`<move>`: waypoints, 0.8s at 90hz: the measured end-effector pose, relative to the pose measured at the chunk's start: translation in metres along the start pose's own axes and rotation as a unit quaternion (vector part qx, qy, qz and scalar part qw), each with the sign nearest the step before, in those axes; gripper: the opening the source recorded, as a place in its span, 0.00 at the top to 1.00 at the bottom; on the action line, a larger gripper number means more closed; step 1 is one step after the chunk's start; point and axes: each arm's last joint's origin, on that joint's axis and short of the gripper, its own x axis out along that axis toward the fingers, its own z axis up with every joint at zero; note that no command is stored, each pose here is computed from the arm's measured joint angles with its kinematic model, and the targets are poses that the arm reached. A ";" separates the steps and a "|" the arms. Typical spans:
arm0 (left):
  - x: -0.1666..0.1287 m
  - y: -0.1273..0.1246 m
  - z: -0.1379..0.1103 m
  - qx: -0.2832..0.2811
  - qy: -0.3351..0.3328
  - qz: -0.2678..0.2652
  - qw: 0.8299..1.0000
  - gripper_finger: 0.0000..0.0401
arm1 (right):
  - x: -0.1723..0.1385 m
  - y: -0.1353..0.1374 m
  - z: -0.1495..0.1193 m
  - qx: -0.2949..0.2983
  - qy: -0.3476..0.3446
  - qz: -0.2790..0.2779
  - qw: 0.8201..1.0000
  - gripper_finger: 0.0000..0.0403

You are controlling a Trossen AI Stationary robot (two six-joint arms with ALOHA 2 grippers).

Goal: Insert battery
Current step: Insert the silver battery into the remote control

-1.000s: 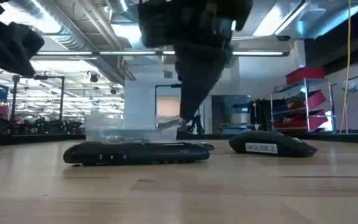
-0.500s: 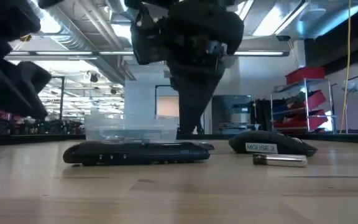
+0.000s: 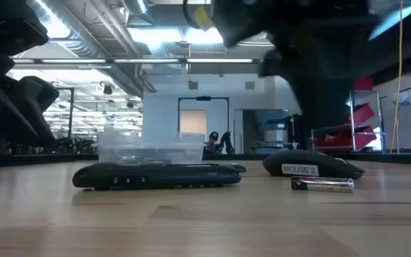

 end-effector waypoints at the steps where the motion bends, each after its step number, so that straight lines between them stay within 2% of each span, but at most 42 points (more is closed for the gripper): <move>1: 0.000 0.000 0.000 0.000 0.000 0.000 1.000 0.76 | 0.002 0.001 -0.001 0.004 -0.002 0.001 1.000 0.70; 15: 0.000 0.000 0.000 0.000 0.000 0.000 1.000 0.76 | 0.018 0.015 -0.010 0.058 -0.001 0.006 0.998 0.70; 29: 0.000 0.000 0.000 0.001 0.000 0.000 1.000 0.76 | 0.033 0.012 -0.012 0.101 -0.008 0.001 0.995 0.75; 45: 0.000 0.000 0.000 0.004 0.000 0.000 1.000 0.76 | 0.039 0.012 -0.007 0.102 -0.034 0.023 0.994 0.79; 58: 0.000 0.000 0.000 0.004 0.000 0.001 1.000 0.76 | 0.040 0.017 0.002 0.096 -0.061 0.080 0.990 0.80; 72: 0.000 0.000 0.000 0.006 -0.002 0.004 1.000 0.76 | 0.036 0.020 0.016 0.073 -0.126 0.120 0.982 0.81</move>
